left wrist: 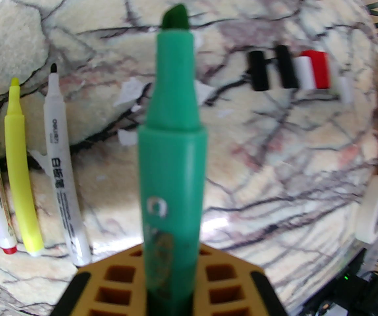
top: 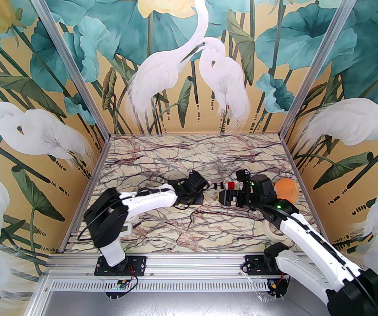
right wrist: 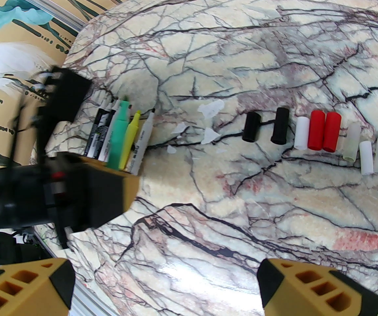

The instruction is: Open the pen caps

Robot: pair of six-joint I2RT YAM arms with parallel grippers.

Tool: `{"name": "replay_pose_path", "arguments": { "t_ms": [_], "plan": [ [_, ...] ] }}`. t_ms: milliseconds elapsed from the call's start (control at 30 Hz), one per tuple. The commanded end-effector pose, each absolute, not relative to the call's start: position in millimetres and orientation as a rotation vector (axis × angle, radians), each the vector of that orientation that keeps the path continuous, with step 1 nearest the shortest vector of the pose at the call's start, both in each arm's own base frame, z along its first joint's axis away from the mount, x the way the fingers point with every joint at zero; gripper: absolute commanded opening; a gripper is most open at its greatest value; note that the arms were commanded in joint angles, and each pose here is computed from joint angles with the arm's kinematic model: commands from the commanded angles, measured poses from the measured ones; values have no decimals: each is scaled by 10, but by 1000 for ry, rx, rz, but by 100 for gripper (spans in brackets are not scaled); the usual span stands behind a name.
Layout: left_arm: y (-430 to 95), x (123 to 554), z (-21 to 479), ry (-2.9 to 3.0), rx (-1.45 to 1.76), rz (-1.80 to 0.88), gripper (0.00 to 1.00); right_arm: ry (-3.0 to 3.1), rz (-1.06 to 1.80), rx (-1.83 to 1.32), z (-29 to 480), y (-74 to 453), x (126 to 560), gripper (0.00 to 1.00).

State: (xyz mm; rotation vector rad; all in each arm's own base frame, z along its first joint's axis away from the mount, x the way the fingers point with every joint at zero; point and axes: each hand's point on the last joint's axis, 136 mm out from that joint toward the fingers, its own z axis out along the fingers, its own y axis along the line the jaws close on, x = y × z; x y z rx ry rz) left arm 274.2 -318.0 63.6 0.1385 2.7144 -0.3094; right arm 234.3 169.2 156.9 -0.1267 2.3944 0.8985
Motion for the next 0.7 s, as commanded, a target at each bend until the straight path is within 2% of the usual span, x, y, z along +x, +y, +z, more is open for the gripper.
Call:
{"name": "replay_pose_path", "arguments": {
  "t_ms": [0,667],
  "plan": [
    [-3015,2737,536,2747,115,-138,6,2404,901,-112,1578,1686,2303,99],
    [-2993,2692,261,2827,74,9,19,2464,880,-26,1347,1619,2252,100]
  ]
}}
